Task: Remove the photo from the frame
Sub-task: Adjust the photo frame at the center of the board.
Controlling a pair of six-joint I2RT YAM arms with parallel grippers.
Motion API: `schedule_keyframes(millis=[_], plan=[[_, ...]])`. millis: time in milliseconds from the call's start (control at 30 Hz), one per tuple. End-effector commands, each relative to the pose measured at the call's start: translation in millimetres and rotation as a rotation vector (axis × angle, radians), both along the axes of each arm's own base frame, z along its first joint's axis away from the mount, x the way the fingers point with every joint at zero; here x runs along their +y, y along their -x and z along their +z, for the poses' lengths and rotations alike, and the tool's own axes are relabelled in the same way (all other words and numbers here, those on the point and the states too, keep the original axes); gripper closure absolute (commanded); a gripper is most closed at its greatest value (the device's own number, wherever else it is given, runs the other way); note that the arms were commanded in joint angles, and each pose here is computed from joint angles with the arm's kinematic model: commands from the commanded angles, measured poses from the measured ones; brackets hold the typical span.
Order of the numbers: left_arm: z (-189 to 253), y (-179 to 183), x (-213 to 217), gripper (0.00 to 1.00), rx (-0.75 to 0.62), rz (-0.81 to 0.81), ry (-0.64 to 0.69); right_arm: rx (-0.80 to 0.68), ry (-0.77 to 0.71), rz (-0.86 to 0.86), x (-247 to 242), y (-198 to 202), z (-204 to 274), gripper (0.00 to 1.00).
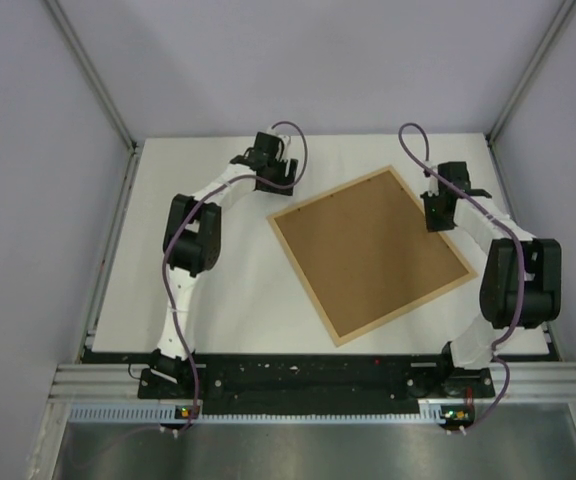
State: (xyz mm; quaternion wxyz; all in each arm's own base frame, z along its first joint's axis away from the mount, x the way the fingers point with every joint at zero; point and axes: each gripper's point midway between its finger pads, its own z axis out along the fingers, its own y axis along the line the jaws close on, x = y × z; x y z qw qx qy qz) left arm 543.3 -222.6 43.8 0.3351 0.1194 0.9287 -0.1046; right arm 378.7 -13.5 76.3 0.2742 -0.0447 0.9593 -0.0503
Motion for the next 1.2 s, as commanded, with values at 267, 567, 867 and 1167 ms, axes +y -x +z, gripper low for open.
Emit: schedule_keyframes(millis=[267, 567, 867, 1167], plan=[[4, 23, -15, 0.24, 0.015, -0.073, 0.013, -0.009, 0.026, -0.026, -3, -60, -37, 1.0], [-16, 77, -15, 0.26, 0.136, -0.144, 0.019, -0.044, -0.008, 0.021, 6, -107, -49, 1.0], [-26, 145, -23, 0.29, 0.316, -0.229, 0.071, -0.045, -0.108, 0.117, 34, -166, -66, 1.0], [-23, 208, -48, 0.3, 0.362, -0.381, 0.039, -0.052, -0.131, 0.319, 116, -195, -69, 1.0]])
